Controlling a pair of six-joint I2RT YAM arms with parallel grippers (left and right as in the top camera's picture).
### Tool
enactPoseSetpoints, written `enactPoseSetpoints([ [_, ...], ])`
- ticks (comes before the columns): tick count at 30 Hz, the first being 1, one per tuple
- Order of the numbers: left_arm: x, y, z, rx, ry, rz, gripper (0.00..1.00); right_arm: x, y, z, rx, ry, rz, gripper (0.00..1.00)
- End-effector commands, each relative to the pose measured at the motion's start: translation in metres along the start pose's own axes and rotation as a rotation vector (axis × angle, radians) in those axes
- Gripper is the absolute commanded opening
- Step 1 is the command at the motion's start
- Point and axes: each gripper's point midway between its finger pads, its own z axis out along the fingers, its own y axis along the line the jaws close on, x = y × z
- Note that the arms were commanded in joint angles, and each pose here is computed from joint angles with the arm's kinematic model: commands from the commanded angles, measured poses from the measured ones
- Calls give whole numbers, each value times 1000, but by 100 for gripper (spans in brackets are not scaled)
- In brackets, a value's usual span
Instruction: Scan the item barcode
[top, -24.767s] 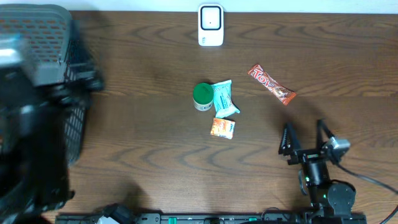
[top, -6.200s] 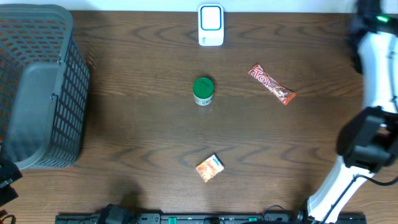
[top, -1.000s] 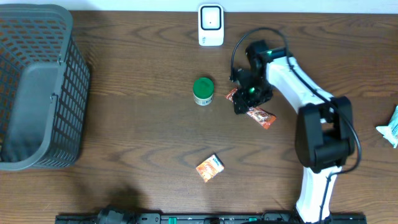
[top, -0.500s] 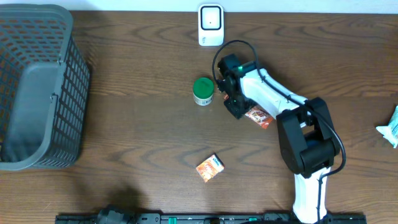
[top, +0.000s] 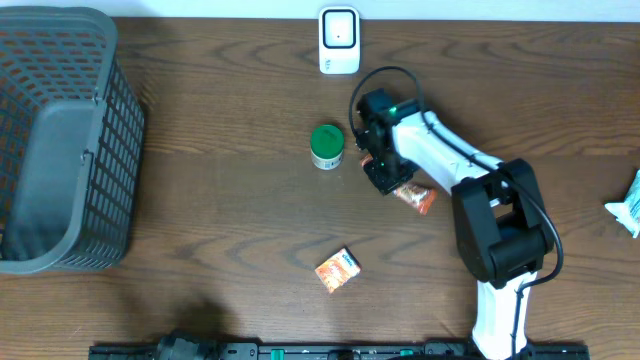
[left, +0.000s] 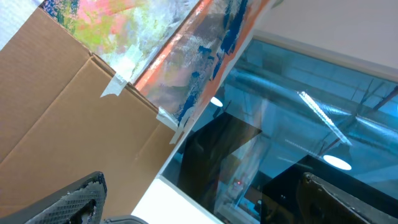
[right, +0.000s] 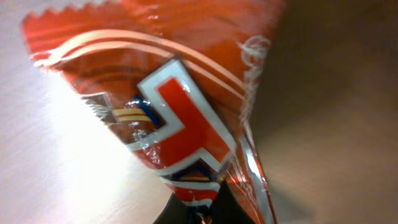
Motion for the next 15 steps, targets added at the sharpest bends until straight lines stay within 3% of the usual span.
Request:
enactPoseSetpoints([
  [1,1,1,0,-12,-3,5,98,-11,52,-40,-487,-80,-8,1],
  [7,1,1,0,-12,-3,5,98,-2,42,-55,-744,-87,120,1],
  [15,0,1,0,-12,-3,4,98,6,5,-22,-783,-85,234,1],
])
